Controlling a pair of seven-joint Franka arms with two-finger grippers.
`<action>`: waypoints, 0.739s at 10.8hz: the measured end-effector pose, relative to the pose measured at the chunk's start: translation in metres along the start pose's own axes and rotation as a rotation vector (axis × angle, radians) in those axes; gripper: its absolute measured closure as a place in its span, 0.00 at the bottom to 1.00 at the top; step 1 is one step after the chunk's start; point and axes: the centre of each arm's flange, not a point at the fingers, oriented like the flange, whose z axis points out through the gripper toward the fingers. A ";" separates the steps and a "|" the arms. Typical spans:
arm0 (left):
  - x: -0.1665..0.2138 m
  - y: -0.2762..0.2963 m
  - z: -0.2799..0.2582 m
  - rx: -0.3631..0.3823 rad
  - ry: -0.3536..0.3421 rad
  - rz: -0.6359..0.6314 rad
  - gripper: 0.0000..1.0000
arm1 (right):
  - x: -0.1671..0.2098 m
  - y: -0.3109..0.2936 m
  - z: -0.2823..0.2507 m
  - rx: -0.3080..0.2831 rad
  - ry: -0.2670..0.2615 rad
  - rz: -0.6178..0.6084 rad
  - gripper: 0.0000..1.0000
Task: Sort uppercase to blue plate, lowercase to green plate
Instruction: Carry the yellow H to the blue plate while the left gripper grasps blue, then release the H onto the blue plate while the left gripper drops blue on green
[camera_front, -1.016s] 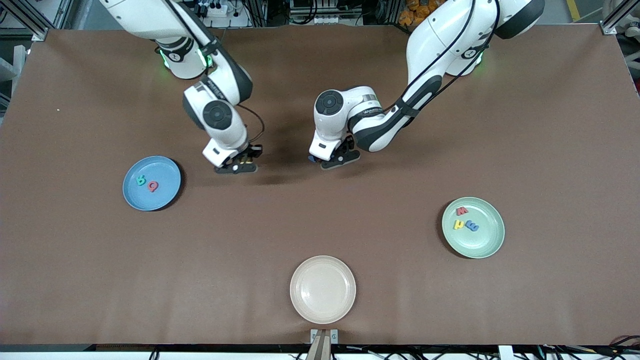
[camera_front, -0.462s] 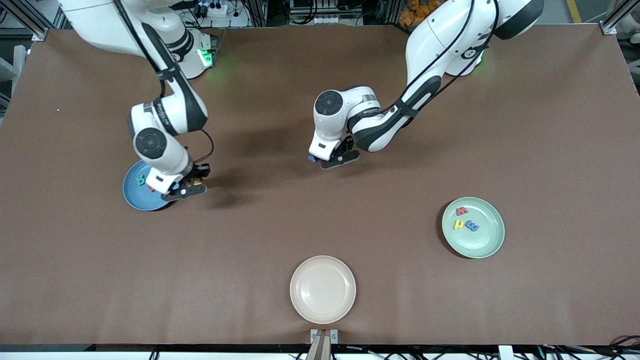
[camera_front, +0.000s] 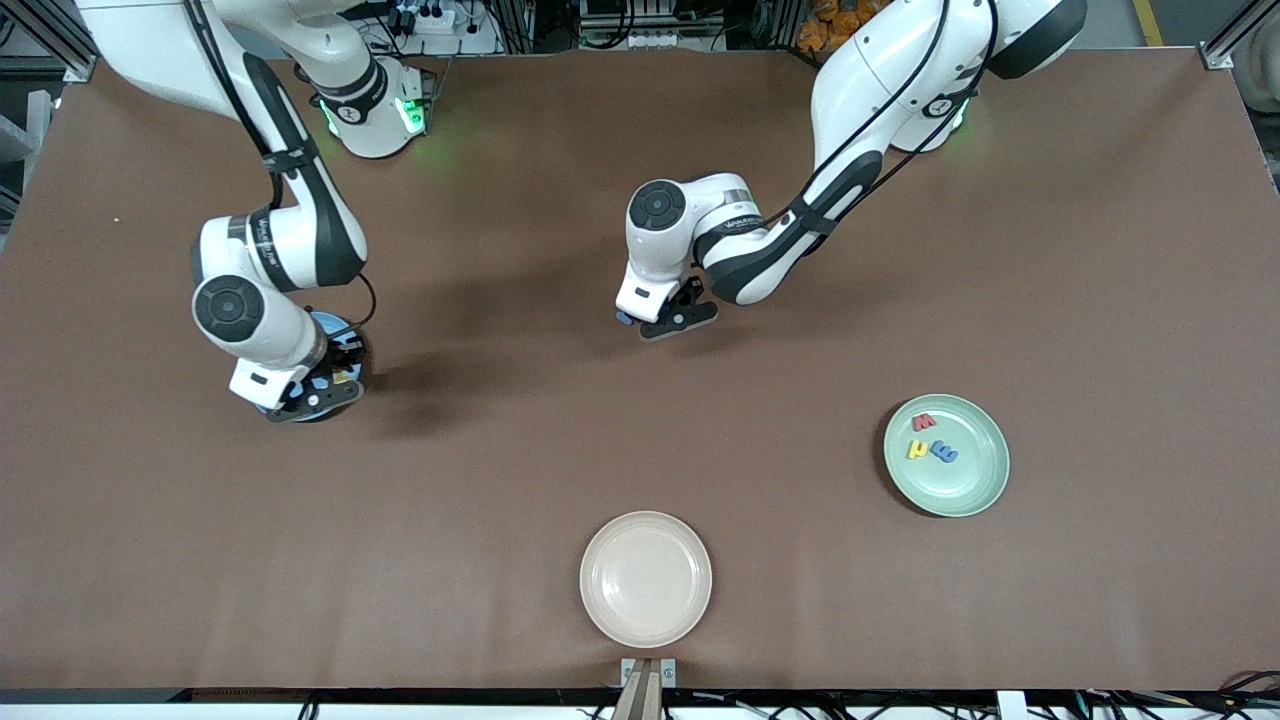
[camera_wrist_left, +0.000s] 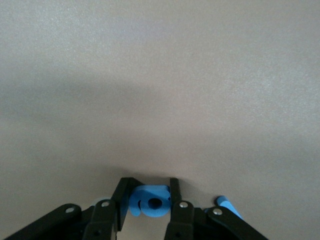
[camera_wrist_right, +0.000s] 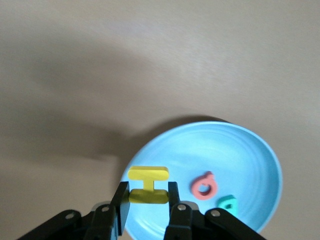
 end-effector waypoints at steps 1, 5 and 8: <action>0.004 0.001 -0.002 -0.005 0.003 -0.006 0.64 | -0.005 0.012 0.003 -0.001 -0.011 -0.014 0.65; 0.050 0.003 -0.050 -0.066 0.075 -0.065 0.64 | -0.020 0.021 0.031 0.031 -0.072 -0.031 0.65; 0.129 -0.038 -0.112 -0.056 0.166 -0.066 0.64 | -0.026 0.019 0.051 0.061 -0.104 -0.038 0.65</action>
